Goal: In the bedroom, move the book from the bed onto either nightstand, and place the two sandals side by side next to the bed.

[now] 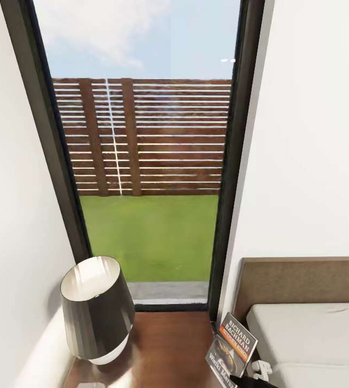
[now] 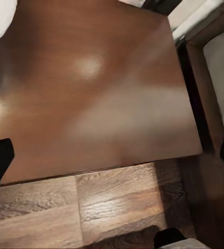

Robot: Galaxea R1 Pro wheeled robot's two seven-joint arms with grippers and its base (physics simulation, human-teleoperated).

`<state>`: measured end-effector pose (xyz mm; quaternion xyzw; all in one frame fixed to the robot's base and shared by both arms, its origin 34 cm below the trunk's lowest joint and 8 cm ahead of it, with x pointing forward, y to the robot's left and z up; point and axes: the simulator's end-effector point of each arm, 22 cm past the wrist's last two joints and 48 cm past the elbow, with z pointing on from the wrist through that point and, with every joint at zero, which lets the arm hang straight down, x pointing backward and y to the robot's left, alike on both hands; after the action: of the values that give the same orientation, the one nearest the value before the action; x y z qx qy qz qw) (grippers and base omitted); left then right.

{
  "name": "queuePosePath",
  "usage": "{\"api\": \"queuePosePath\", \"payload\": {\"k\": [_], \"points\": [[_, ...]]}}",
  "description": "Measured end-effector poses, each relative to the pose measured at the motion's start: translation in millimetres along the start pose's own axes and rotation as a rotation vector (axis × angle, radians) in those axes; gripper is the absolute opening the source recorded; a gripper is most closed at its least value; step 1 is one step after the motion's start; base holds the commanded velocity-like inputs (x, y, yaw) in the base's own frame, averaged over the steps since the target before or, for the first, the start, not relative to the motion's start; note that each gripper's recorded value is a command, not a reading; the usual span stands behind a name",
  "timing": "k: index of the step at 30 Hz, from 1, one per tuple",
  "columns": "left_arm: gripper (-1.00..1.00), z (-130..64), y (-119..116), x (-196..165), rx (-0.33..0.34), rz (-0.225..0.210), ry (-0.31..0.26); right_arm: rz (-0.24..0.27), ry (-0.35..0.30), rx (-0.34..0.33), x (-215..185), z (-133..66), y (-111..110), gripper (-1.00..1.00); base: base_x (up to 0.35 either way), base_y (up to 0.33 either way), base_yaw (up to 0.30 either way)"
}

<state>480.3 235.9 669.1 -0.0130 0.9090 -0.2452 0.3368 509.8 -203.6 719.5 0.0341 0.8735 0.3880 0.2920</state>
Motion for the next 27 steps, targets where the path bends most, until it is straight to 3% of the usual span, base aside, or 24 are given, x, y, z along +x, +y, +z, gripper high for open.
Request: {"api": "queuePosePath", "payload": {"k": [1,2,5,6,8,14,20,27], "points": [[1.0,-2.2,-2.7,-2.4,0.028,0.004,-0.002,0.0,0.0,0.0,0.0,0.0,0.0,-1.0,0.0,0.0,0.0],[1.0,-9.4,-13.1,-11.6,0.119,0.016,-0.012,0.0,-0.001,0.0,-0.3,0.0,0.0,-1.0,0.0,0.0,0.0],[1.0,-21.9,-34.0,-28.3,0.27,0.042,-0.028,0.0,0.0,0.0,-0.2,0.0,0.0,-1.0,0.0,0.0,0.0],[1.0,-28.5,-48.4,-36.6,0.355,0.043,-0.026,0.0,-0.001,0.0,-0.2,0.0,0.0,-1.0,0.0,0.0,0.0],[1.0,-34.3,-63.7,-49.2,0.437,0.032,-0.017,0.0,0.0,0.0,0.0,0.0,0.0,-1.0,0.0,0.0,0.0],[1.0,-63.7,-132.6,-142.2,0.707,0.063,-0.022,0.0,0.0,0.001,0.0,-0.1,-0.3,-1.0,0.0,0.0,0.0],[1.0,-76.0,-173.4,-176.4,0.799,0.07,-0.028,0.0,0.0,0.001,-0.1,0.0,-0.3,-1.0,0.0,0.0,0.0],[1.0,-77.4,-186.3,-181.0,0.824,0.07,-0.026,-0.001,0.0,0.0,-0.1,0.0,0.1,-1.0,0.0,0.0,0.0]]}}
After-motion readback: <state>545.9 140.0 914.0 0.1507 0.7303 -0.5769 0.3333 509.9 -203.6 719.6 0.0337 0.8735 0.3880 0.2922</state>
